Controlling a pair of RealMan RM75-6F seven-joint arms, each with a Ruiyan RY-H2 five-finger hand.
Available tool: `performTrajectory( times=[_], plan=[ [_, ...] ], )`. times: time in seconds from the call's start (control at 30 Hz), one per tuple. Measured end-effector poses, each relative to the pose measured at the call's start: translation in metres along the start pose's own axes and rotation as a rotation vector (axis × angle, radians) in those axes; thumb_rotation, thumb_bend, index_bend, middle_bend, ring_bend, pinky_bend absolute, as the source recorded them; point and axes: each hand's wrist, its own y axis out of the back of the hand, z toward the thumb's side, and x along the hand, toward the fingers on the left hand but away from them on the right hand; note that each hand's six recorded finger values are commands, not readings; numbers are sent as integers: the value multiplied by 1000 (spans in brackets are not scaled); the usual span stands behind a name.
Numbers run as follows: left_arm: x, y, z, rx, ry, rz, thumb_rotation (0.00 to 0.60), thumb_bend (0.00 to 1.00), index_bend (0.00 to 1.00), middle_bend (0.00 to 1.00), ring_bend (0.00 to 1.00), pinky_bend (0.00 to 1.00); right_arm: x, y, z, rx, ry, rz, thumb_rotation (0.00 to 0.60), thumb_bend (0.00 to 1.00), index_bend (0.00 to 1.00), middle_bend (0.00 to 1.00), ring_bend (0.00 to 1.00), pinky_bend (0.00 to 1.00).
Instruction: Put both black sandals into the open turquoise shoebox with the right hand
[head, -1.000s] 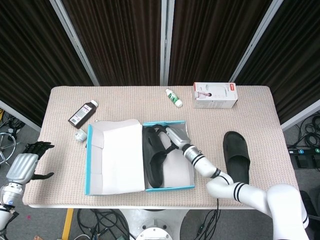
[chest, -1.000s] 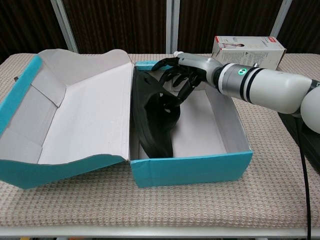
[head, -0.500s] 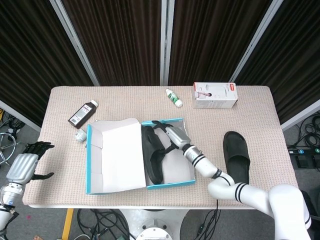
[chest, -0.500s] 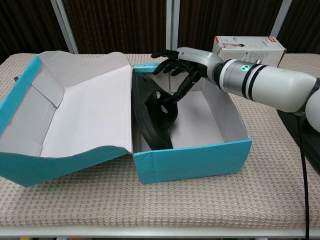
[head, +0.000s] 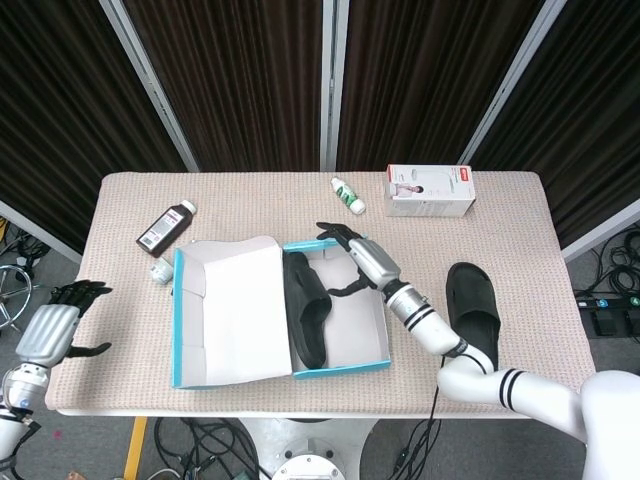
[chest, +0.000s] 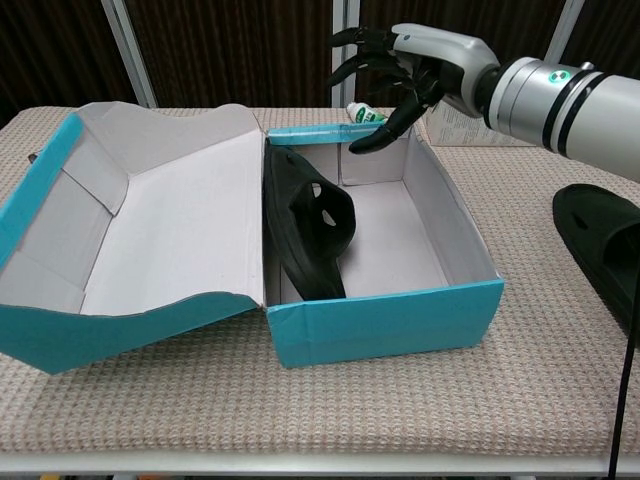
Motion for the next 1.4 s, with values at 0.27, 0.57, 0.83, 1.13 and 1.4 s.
performTrajectory(
  times=[0.27, 0.57, 0.83, 1.13, 1.4],
  plan=[
    [3, 1, 5, 1, -13, 2, 600, 70, 189, 150, 91, 136, 21, 27, -16, 156, -50, -81, 600, 2, 3, 178, 0, 107],
    [6, -1, 15, -1, -40, -2, 600, 70, 189, 150, 91, 136, 54, 53, -45, 435, -255, -116, 600, 19, 3, 200, 4, 110],
    [4, -3, 15, -12, -44, -6, 600, 70, 189, 150, 91, 136, 94, 67, -78, 572, -558, -23, 600, 18, 2, 204, 13, 122],
    [2, -6, 13, -26, -44, -12, 600, 70, 189, 150, 91, 136, 147, 77, -101, 659, -785, 75, 600, 17, 3, 176, 2, 123],
    [3, -8, 16, -22, -51, -17, 600, 69, 189, 150, 91, 136, 155, 80, -117, 650, -816, 115, 600, 18, 2, 158, 0, 123]
  ],
)
